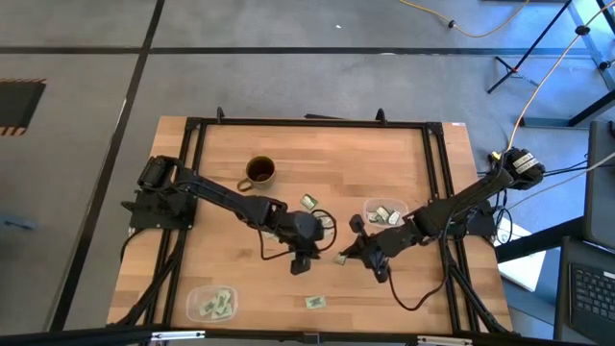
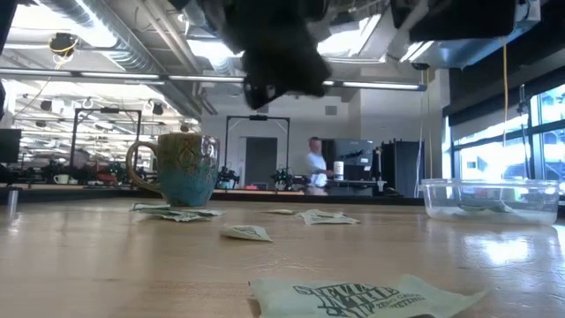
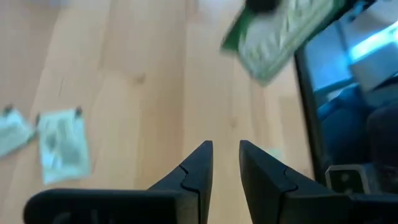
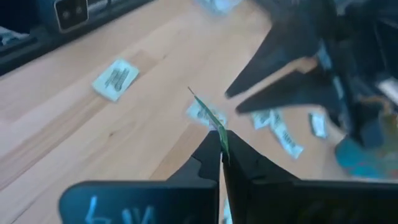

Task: Pick and place Stevia / Truvia into bins
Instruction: Put the truvia packet into the top transparent container

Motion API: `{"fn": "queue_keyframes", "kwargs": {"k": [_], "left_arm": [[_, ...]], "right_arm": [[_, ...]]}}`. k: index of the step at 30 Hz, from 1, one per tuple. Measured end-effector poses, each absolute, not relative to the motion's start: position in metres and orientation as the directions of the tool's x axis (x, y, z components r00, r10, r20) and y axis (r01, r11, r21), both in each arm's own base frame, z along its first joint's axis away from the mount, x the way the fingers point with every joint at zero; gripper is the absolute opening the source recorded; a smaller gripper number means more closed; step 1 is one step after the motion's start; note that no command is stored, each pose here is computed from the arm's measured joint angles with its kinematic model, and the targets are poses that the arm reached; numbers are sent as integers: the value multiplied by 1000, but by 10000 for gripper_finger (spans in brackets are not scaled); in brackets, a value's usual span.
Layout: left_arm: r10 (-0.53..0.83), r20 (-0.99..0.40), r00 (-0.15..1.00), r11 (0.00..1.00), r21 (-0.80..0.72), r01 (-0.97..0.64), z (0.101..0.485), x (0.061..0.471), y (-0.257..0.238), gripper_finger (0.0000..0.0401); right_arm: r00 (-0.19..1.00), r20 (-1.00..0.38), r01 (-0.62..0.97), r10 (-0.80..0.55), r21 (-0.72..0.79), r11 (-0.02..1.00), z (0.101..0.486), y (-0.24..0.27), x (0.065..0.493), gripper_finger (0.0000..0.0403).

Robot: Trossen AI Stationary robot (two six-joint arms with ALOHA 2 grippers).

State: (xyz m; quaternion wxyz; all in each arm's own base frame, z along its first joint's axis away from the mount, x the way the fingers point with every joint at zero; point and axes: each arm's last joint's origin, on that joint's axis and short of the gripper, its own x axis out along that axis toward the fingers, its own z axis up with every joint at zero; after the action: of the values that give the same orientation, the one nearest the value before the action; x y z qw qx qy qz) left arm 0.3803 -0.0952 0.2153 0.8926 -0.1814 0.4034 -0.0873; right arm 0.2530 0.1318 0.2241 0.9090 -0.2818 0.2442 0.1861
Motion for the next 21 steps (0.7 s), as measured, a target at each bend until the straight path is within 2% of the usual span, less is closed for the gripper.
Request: {"fn": "queue_keyframes", "kwargs": {"k": [6,12,18,21], "left_arm": [[-201,-811,550,946,-306,-105,204,368,-91,74],[-132,-852,507,953,-250,-171,200,363,-89,75],[-116,-852,511,955,-238,-180,200,363,-89,75],[-116,-852,510,955,-237,-179,200,362,-89,75]], "right_arm": [[732,-666,-433,144,-291,853,215,123,248,6],[541,-841,-188,-16,-139,972,216,98,242,6],[340,-875,79,-344,-338,938,216,70,225,6],[265,-880,136,-393,-369,919,213,64,217,8]]}}
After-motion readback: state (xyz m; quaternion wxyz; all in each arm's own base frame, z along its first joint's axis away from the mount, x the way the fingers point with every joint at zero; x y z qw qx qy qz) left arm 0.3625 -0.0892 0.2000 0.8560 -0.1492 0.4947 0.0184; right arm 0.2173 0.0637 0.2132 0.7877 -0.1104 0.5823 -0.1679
